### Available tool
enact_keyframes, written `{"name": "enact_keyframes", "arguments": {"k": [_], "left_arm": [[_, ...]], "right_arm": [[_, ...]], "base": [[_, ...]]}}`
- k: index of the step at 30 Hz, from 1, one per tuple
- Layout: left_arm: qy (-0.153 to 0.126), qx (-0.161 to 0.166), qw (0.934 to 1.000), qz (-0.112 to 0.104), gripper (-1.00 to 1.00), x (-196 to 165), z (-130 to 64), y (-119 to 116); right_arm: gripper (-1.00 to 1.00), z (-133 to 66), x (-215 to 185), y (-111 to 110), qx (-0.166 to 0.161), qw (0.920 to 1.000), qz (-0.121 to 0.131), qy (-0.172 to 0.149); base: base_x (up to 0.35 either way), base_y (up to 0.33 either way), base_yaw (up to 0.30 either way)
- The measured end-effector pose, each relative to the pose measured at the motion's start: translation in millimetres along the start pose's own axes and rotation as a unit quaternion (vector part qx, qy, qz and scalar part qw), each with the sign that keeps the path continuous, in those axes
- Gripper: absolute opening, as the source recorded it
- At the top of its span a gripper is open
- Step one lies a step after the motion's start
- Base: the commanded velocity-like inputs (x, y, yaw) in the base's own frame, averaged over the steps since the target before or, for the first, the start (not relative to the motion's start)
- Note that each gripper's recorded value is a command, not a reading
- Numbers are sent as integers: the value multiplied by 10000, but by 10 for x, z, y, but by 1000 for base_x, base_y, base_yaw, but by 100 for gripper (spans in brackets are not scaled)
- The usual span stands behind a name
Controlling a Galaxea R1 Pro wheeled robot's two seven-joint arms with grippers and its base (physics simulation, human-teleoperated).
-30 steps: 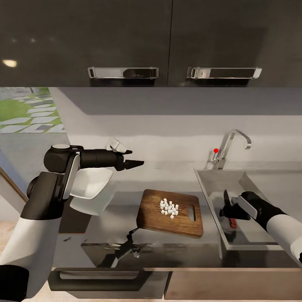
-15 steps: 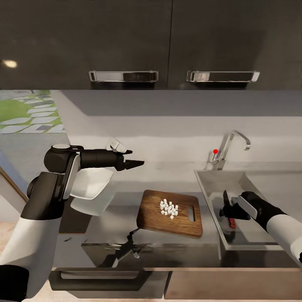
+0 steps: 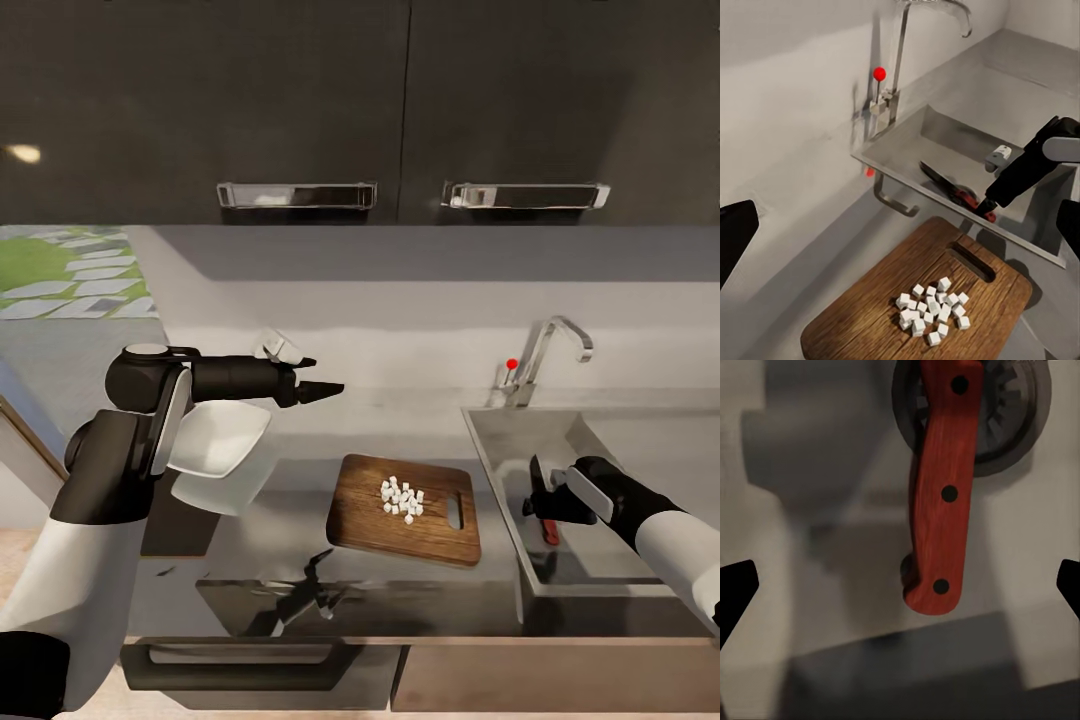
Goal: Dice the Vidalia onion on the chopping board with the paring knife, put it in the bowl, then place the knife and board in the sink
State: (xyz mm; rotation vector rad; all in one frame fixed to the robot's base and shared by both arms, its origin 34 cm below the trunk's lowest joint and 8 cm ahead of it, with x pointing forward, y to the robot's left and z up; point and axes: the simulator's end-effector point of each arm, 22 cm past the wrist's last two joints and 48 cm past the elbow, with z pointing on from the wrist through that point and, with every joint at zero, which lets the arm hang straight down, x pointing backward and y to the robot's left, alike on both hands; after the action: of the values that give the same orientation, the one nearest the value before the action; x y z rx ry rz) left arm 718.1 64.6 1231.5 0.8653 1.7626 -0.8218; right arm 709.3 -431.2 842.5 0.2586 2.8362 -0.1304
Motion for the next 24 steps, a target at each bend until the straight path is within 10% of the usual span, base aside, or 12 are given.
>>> {"name": "enact_keyframes", "arguments": {"k": [24], "left_arm": [[6,4,10000,-9,100,-141,-92,-102]], "right_arm": [[100,-208,13,-24,-36,10000,15,-26]], "base": [[0,0,0]]}}
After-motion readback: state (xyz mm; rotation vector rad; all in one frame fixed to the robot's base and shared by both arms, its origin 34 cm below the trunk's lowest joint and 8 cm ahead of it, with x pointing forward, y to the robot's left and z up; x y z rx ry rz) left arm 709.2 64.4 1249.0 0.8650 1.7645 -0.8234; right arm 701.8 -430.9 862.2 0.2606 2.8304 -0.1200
